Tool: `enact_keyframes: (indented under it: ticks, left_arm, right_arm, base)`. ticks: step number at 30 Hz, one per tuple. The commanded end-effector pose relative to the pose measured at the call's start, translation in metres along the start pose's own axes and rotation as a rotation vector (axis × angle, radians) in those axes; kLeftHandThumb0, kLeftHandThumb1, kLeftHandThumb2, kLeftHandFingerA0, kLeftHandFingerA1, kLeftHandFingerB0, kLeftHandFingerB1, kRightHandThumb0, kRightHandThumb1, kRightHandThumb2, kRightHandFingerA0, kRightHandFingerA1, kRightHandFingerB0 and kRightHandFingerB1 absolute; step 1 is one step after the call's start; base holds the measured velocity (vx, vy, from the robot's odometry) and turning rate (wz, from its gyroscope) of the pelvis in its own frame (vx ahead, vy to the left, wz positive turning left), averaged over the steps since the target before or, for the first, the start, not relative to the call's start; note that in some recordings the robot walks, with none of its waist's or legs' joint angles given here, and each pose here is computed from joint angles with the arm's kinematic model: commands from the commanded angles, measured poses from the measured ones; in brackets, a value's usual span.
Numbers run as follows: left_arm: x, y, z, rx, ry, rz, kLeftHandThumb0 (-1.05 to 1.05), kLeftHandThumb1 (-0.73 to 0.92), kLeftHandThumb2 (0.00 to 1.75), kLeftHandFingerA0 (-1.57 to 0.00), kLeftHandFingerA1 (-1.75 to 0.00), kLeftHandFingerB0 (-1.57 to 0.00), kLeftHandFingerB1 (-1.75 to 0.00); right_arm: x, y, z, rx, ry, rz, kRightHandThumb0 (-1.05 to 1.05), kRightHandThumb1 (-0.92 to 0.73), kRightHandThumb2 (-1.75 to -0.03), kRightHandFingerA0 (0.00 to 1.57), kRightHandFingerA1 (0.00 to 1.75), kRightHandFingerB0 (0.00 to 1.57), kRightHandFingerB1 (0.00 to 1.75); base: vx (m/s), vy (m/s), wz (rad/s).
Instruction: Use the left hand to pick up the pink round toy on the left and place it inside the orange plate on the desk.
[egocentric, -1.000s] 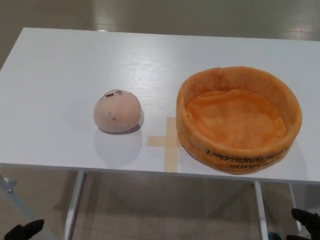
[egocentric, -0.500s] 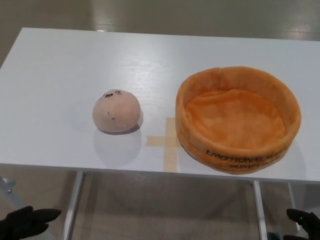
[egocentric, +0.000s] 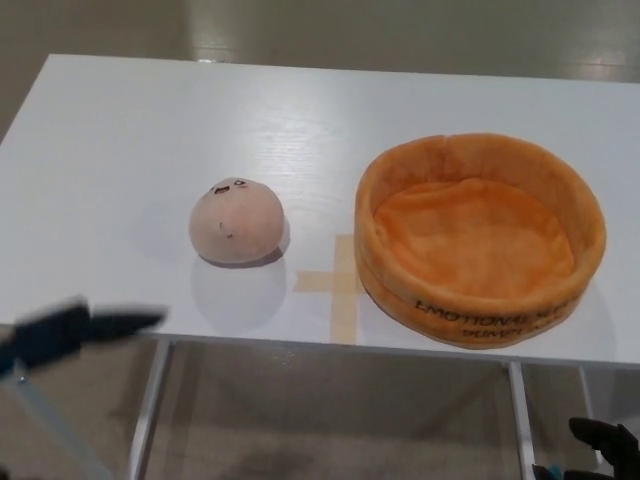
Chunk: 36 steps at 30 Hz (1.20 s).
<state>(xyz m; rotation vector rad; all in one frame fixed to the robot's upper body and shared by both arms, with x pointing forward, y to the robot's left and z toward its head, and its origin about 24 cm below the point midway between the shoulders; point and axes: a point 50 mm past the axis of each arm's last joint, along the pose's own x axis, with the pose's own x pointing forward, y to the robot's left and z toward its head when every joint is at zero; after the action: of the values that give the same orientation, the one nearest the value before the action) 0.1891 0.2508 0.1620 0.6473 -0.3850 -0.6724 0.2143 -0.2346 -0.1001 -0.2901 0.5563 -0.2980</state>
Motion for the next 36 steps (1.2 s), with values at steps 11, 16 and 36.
enact_keyframes:
  ticks: [11, 16, 36]
  left_arm:
    - [0.105, 0.073, -0.023, 0.121, 0.062, 0.147, -0.5, 0.32, 0.66, 0.0, -0.06, -0.11, -0.28]
    - [0.126, 0.078, -0.035, 0.19, 0.154, 0.117, -0.52, 0.35, 0.69, 0.0, -0.07, -0.08, -0.28]
    - [0.188, 0.051, -0.083, 0.275, 0.41, 0.006, -0.63, 0.4, 0.56, 0.0, -0.19, -0.09, -0.27]
  right_arm:
    - [-0.002, -0.002, -0.007, -0.022, 0.034, 0.038, -0.34, -0.26, -0.89, 0.38, 0.72, 0.25, 0.64]
    - [-0.002, -0.004, -0.009, -0.035, 0.037, 0.033, -0.41, -0.37, -0.7, 0.36, 0.8, 0.23, 0.69]
    - [-0.003, -0.001, -0.01, -0.022, 0.048, 0.043, -0.44, -0.36, -0.72, 0.35, 0.82, 0.22, 0.71]
  base:
    - [0.0, 0.0, 0.01]
    - [0.0, 0.0, 0.0]
    - [0.0, 0.0, 0.0]
